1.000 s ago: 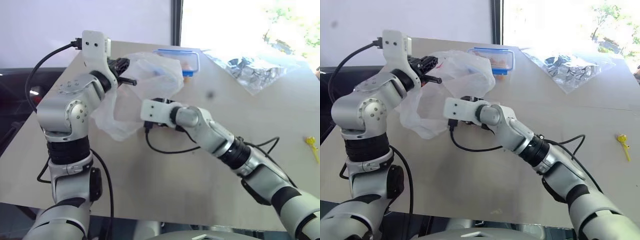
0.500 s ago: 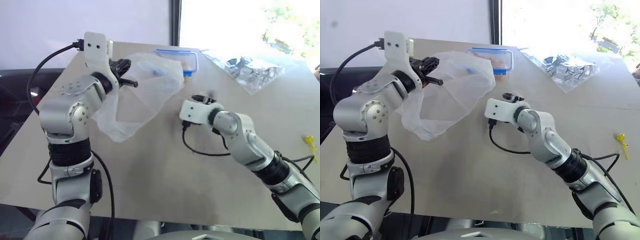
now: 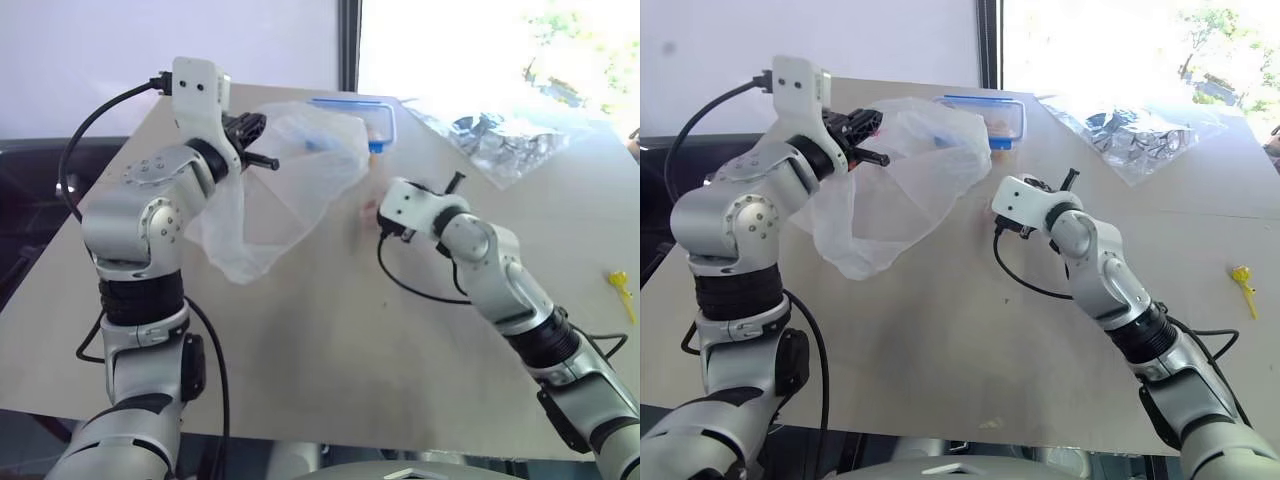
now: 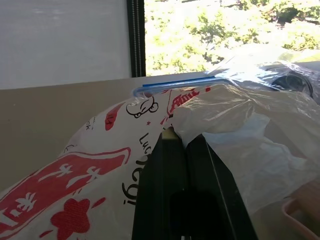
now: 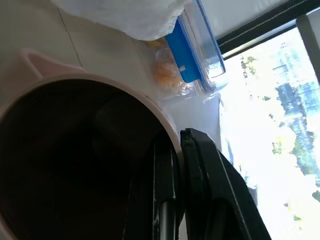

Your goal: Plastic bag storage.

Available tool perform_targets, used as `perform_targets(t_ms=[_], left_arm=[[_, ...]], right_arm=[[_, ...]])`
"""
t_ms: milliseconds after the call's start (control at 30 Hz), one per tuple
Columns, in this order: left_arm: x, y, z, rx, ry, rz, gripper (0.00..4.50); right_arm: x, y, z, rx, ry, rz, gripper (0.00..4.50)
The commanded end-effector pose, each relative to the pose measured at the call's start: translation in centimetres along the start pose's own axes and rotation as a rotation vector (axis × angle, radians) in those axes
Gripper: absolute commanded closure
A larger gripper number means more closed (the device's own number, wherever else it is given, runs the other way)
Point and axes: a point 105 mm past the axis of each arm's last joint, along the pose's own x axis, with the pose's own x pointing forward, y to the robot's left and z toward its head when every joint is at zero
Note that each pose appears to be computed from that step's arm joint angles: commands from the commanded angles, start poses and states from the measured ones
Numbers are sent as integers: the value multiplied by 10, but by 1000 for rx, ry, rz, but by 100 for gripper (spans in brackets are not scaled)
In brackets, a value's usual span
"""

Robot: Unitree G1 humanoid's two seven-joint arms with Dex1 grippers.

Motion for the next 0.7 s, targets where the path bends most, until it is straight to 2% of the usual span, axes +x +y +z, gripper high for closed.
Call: perform_targets(t_ms=[33, 100, 200, 333, 500, 567, 700], left_arm=[[-4, -2, 24, 12, -71, -13, 450], [-4, -5, 26, 3, -72, -29, 450], [-5, -14, 28, -11, -73, -78, 450], [-12, -40, 31, -44, -65, -238, 450], [-33, -74, 41, -172, -53, -475, 450], [-37, -78, 46, -235, -67, -505, 450], [-36, -76, 54, -353, -86, -501, 450]], right_arm=[[-23, -15, 43, 160, -210, 37, 447], [-30, -3, 62, 225, -300, 136, 447], [-29, 14, 80, 223, -372, 230, 447], [-7, 10, 101, 299, -435, 184, 447], [34, 7, 122, 174, -483, 83, 447], [51, 4, 128, 226, -497, 40, 447], [77, 19, 147, 342, -564, 55, 447]])
